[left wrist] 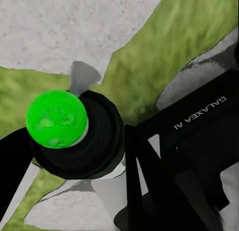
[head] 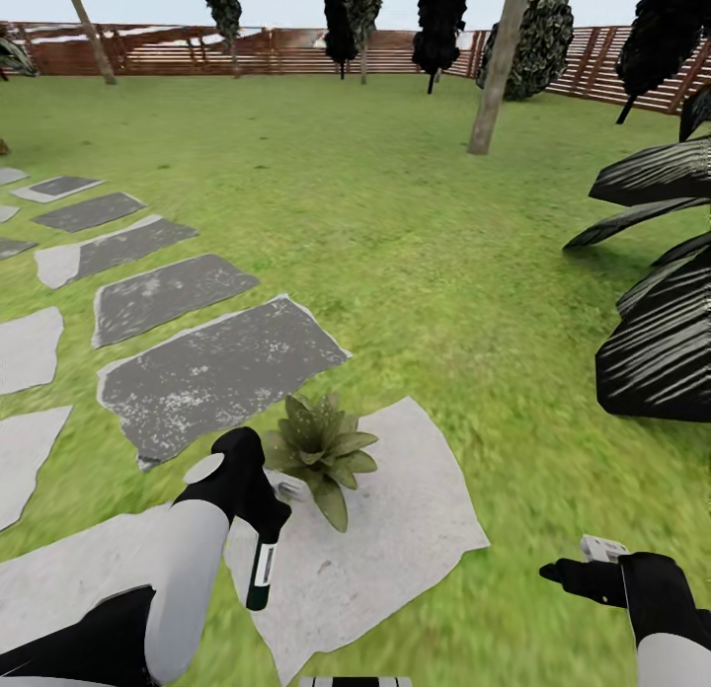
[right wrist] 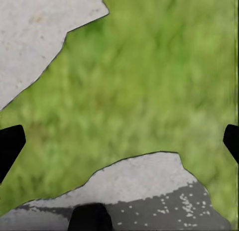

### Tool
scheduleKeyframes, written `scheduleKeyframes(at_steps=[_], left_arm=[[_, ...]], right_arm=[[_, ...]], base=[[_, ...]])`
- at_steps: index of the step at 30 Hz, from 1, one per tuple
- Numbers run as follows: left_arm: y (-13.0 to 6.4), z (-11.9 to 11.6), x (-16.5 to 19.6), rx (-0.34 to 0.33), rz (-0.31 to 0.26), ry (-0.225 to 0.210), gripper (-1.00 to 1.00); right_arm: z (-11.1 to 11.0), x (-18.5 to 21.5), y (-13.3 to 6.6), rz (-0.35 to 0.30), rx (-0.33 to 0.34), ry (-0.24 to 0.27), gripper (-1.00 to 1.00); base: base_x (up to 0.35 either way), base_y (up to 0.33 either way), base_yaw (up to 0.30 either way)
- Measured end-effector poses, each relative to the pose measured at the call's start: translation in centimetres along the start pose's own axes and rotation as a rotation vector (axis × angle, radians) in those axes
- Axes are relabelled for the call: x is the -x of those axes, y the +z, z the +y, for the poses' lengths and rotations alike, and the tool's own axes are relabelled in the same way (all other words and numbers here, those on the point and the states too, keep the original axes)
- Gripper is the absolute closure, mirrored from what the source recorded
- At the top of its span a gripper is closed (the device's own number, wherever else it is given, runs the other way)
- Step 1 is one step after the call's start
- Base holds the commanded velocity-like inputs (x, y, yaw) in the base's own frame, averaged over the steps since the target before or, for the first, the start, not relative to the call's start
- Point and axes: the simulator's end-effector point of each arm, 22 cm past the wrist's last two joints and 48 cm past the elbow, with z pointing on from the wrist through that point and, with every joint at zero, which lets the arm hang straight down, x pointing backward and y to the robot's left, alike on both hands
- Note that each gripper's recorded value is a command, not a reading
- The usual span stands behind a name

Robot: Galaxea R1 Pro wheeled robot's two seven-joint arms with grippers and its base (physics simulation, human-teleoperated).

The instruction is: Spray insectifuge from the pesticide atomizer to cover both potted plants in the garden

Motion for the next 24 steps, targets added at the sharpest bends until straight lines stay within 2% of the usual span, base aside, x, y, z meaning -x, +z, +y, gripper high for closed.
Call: scheduleKeyframes(at_steps=[10,20,24], left_arm=[[0.01,-0.01,0.02,-0.002,-0.001,-0.001,1.0],[0.01,-0.25,0.17,-0.013,-0.008,-0.002,1.0],[-0.02,-0.26,0.21,-0.013,-0.009,-0.002,1.0]], right_arm=[[0.03,-0.01,0.04,0.001,0.0,-0.002,-1.0],[0.05,-0.01,0.04,0.001,0.0,0.0,-1.0],[-0.01,-0.03,0.03,0.001,-0.001,0.001,-1.0]], base=[[0.0,-0.013,0.211],[0.0,-0.305,0.254],[0.0,-0.341,0.073]])
